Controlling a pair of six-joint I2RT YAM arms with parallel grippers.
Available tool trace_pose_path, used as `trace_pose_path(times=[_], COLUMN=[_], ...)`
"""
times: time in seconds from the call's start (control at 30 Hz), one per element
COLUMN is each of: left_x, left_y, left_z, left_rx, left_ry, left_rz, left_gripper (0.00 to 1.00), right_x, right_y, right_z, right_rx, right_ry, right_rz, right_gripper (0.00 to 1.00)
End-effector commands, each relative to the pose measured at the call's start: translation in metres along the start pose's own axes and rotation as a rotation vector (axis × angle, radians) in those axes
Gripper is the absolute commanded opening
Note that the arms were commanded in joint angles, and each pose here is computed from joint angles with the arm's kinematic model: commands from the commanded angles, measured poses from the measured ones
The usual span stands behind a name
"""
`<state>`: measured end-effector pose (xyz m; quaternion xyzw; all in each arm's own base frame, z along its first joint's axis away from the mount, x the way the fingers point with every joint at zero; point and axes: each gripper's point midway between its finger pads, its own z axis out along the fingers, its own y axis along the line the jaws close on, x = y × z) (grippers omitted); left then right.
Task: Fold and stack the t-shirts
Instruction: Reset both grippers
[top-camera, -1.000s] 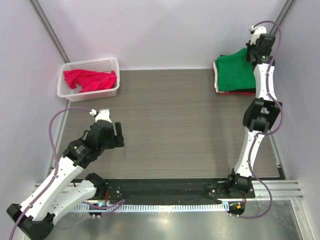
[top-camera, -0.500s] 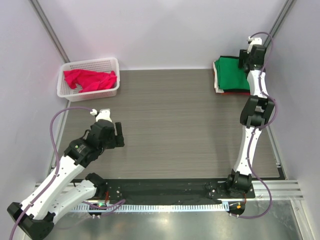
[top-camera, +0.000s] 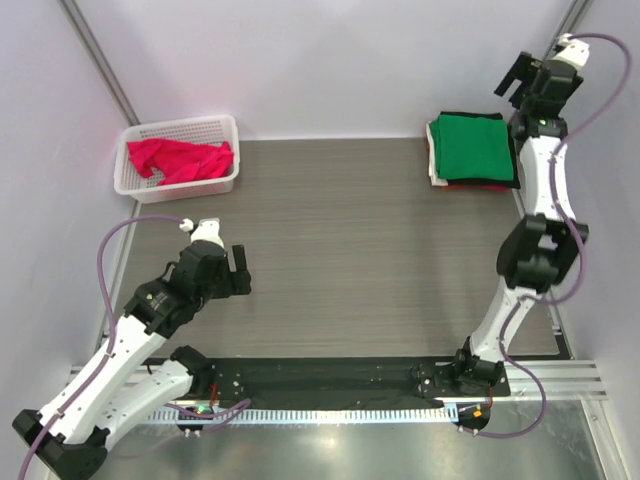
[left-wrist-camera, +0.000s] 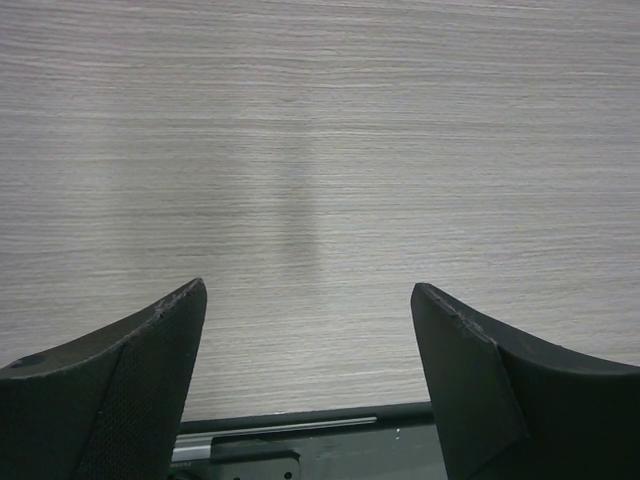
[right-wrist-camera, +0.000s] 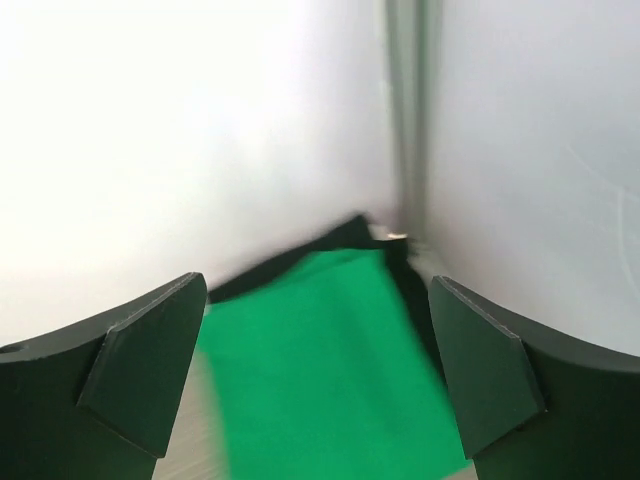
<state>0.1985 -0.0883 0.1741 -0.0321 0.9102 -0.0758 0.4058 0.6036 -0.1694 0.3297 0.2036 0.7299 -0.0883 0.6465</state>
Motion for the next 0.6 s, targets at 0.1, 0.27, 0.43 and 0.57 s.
trace_pose_path(times=[0.1, 0.27, 0.43, 0.57], left_x=[-0.017, -0.019, -0.021, -0.022], left_y=[-0.016, -0.015, -0.015, -0.014], left_z=[-0.006, -0.009, -0.012, -0.012], left_rx=[0.089, 0.096, 0.102, 0.096], left_ry=[-0.066, -0.08, -0.095, -0.1], left_rz=[-0.012, -0.014, -0.023, -0.028], left_gripper=[0.86, 0.87, 0.86, 0.87], right_x=[-0.026, 0.065, 0.152, 0.157], right_y=[0.077, 0.132, 0.124, 0.113], right_z=[-0.15, -0.255, -0.322, -0.361], right_rx=[-0.223, -0.409, -0.422, -0.464], right_ry=[0.116, 0.386, 0.589, 0.581], right_rz=[0.318, 0.375, 0.48, 0.521], right_gripper=[1.0, 1.0, 1.0, 1.0])
